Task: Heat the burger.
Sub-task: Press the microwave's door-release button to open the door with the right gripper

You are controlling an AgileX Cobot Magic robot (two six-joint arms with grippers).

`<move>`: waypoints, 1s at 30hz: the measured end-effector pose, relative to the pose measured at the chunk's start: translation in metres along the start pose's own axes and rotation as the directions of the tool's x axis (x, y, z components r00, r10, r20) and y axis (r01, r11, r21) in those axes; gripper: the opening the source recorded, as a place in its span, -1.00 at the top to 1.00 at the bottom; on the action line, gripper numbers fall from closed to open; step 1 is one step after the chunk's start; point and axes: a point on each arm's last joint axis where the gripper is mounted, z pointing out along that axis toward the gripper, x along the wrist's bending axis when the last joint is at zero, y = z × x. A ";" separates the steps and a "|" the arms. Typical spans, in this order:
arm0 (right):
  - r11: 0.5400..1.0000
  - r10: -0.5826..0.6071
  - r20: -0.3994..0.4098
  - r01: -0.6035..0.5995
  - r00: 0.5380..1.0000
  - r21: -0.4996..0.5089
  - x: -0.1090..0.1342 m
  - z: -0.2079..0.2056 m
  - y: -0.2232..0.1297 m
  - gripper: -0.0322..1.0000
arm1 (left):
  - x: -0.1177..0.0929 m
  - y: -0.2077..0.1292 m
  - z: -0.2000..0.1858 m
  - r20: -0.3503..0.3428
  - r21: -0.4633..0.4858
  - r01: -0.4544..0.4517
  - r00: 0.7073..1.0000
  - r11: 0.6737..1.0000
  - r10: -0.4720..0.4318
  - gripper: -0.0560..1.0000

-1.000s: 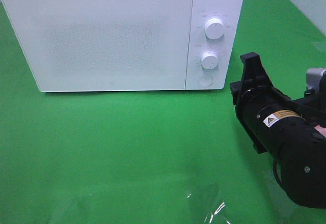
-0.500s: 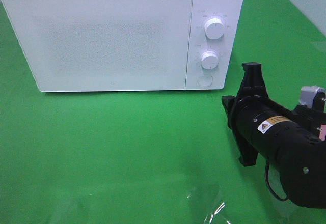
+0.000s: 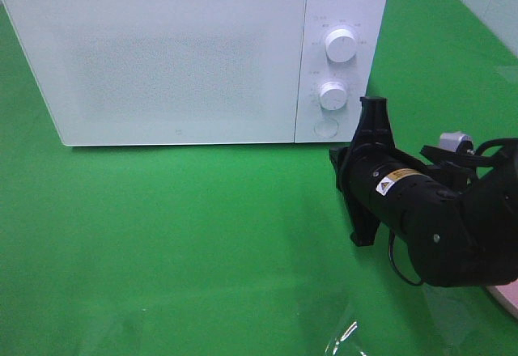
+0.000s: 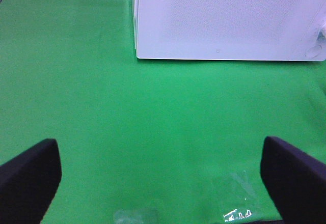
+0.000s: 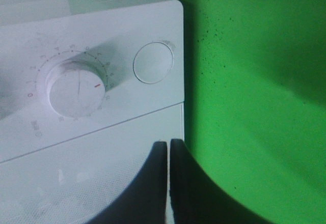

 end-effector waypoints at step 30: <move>1.000 0.014 -0.011 -0.014 1.000 0.004 0.018 0.080 0.020 0.92 | 0.000 0.000 0.000 0.000 0.000 0.000 1.000 1.000 0.000 -0.97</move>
